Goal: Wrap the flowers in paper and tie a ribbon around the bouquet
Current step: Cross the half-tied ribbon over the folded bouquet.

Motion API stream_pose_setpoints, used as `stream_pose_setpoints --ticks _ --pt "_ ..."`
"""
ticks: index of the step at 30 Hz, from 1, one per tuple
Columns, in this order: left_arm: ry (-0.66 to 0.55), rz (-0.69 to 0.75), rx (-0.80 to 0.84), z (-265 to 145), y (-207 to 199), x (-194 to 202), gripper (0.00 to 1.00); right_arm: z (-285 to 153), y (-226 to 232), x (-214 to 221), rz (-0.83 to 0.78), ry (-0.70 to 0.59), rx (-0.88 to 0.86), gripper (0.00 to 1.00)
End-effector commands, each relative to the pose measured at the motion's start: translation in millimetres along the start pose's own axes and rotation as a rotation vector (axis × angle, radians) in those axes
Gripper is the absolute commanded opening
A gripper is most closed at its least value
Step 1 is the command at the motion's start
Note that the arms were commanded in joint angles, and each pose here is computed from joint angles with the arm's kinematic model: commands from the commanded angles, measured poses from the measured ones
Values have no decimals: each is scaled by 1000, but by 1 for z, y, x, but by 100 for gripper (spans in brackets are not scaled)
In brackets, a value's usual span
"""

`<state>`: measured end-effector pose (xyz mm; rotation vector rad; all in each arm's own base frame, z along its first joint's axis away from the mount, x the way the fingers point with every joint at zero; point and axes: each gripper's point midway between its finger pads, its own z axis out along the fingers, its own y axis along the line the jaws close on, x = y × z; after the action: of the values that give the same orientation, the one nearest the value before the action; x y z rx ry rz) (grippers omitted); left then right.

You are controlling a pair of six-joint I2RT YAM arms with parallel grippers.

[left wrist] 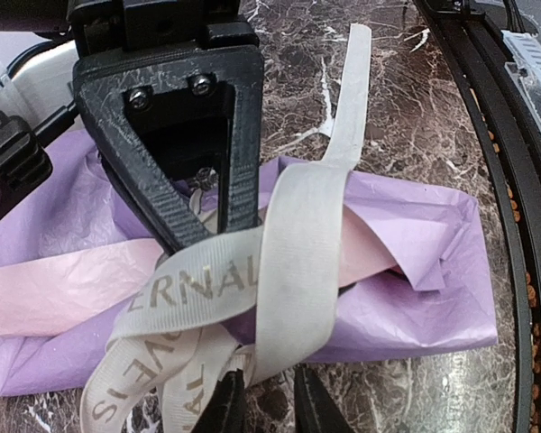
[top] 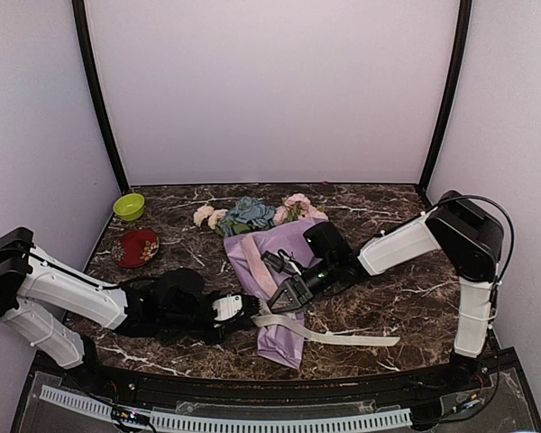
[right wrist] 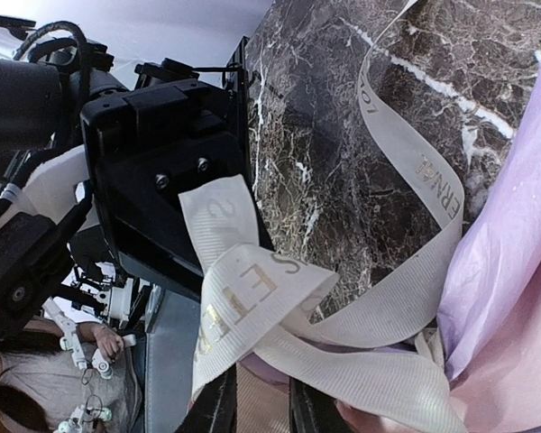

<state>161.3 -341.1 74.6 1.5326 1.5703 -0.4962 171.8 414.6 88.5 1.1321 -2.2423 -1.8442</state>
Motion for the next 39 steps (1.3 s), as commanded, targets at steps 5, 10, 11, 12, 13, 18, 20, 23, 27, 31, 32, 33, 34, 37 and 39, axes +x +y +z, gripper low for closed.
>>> stream_pose_setpoints --ticks 5,10,11,12,13,18,20,23,27,31,32,33,34,37,39 --pt "-94 -37 55 14 -6 -22 21 1 3 -4 -31 19 -25 21" --pt "-94 -52 -39 19 11 -22 21 2 9 -3 -29 42 -73 22" --pt "-95 -54 -57 19 15 -23 21 3 11 -2 -26 51 -87 22" --pt "-94 -58 -72 20 18 -23 20 4 11 -2 -27 56 -90 22" --pt "-94 -62 -87 20 21 -24 20 4 10 -3 -34 58 -84 22" --pt "-85 -84 -136 23 29 -21 19 6 9 -3 -44 74 -75 22" --pt "-100 -90 -139 23 30 -24 19 6 6 -2 -45 78 -49 23" --pt "-120 -97 -147 21 33 -29 18 4 0 2 -39 89 -2 27" --pt "-128 -101 -159 22 35 -30 16 2 5 -5 -67 97 24 30" --pt "-127 -107 -155 24 34 -30 16 2 9 -4 -70 105 17 28" --pt "-128 -109 -155 24 34 -30 16 2 10 -4 -71 104 10 26" --pt "-129 -110 -156 24 34 -30 16 3 12 -4 -73 107 4 24" --pt "-127 -111 -161 24 35 -29 16 3 13 -4 -72 111 2 21" --pt "-118 -106 -180 24 38 -27 16 3 20 -3 -84 121 -25 17" --pt "-112 -103 -192 23 40 -25 15 3 23 -2 -88 123 -31 12"
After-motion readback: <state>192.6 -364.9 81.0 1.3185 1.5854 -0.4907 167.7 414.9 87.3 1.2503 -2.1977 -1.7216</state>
